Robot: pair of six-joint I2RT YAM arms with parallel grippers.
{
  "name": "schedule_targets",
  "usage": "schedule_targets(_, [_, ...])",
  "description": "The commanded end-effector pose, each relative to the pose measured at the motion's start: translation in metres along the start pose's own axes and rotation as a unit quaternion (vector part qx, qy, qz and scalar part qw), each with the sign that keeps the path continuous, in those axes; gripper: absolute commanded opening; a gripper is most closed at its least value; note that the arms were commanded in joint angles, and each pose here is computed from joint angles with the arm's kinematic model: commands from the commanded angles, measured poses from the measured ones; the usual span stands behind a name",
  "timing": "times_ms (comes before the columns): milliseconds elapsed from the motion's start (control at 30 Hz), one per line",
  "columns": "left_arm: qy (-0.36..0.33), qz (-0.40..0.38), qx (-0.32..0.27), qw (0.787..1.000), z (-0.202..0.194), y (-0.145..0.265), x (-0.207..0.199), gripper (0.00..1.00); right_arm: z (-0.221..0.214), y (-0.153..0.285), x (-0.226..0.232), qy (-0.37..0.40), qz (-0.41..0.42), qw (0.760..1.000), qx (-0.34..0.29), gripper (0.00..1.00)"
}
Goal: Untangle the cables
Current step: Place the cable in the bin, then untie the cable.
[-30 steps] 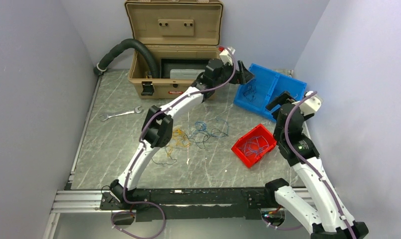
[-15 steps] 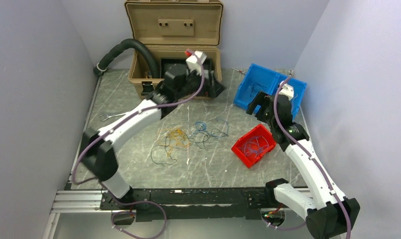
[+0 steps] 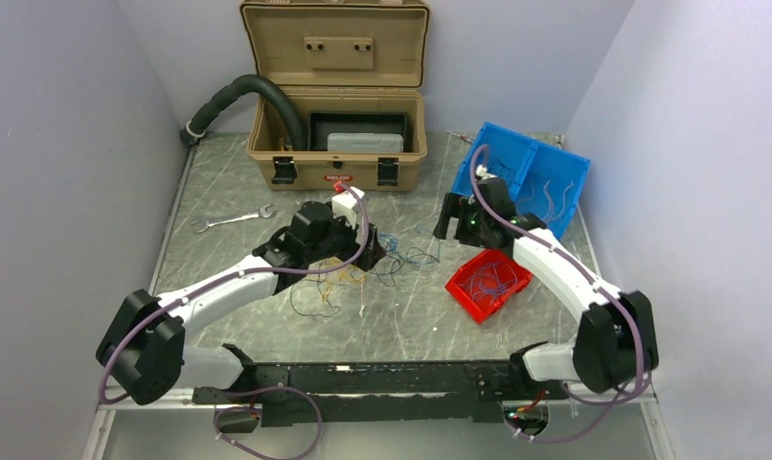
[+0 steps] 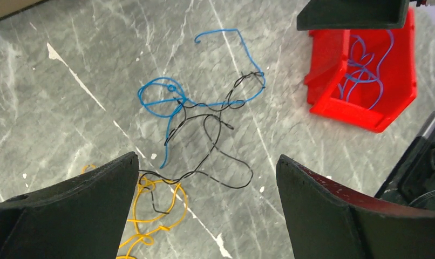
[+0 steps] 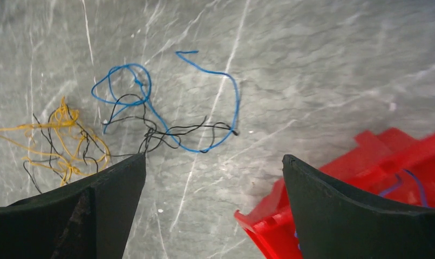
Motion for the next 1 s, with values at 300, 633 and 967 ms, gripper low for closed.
schedule_targets(300, [-0.027, -0.018, 0.021, 0.999, -0.028, -0.027, 0.007, 0.92, 0.011, -0.058, 0.034, 0.042, -0.022, 0.999, 0.003, 0.82])
schedule_targets(633, [-0.031, 0.003, 0.024, 0.999, -0.028, -0.026, 0.014, 0.89, 0.0, -0.103, 0.019, 0.145, -0.029, 0.988, 0.044, 0.7])
schedule_targets(967, [-0.03, 0.002, 0.02, 0.999, -0.027, -0.025, 0.013, 0.88, -0.006, -0.128, 0.0, 0.143, -0.068, 0.987, 0.035, 0.52])
Point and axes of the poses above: each gripper's point midway between its finger pads, its own y axis back along the fingers, its own x axis along the line the jaws close on, z = x × y, the point moved 1 cm from there along y, back along the fingers, and after that the axes turned 4 degrees about -y, right-handed, at the moved point
